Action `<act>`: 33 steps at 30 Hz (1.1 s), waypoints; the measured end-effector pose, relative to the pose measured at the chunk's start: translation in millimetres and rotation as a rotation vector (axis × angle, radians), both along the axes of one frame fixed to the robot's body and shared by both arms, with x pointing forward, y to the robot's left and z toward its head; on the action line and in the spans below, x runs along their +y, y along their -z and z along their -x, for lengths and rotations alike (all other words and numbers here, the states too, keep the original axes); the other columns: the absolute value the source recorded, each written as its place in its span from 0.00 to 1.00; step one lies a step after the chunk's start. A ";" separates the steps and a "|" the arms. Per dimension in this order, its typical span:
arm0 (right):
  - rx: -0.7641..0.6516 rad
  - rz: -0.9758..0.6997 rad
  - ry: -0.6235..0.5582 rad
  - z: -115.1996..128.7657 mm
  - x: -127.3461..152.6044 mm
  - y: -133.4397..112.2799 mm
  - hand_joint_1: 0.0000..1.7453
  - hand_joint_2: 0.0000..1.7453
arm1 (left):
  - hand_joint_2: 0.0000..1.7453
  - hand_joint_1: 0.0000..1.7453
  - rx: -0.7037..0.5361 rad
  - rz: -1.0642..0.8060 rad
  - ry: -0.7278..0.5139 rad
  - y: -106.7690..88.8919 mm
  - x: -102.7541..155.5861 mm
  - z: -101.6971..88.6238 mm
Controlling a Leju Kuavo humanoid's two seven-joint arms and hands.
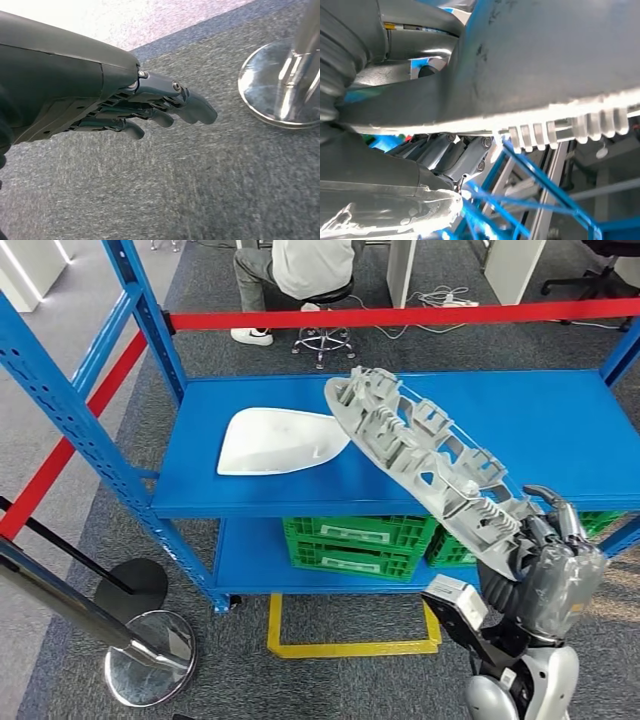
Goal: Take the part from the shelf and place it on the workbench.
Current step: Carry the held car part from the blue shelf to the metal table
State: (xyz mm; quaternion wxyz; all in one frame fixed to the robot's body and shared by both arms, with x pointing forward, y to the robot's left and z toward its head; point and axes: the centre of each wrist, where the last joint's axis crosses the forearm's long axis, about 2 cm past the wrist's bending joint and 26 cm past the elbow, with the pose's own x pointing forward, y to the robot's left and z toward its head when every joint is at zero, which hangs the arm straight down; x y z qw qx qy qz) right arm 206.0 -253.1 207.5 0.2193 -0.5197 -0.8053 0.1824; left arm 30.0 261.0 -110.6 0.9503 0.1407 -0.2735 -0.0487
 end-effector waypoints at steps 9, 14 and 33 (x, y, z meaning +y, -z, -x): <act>-0.077 0.007 0.077 13.0 -18.6 -13.1 1.00 1.00 | 1.00 0.00 -0.001 0.000 -0.010 -0.3 -3.6 0.0; -0.099 -0.010 0.072 16.4 -23.5 -15.7 1.00 1.00 | 1.00 0.00 -0.001 0.008 -0.012 -0.4 -5.9 0.1; -0.114 -0.040 0.087 19.2 -26.6 -18.2 1.00 1.00 | 1.00 0.00 -0.003 0.016 -0.027 0.1 -0.8 0.9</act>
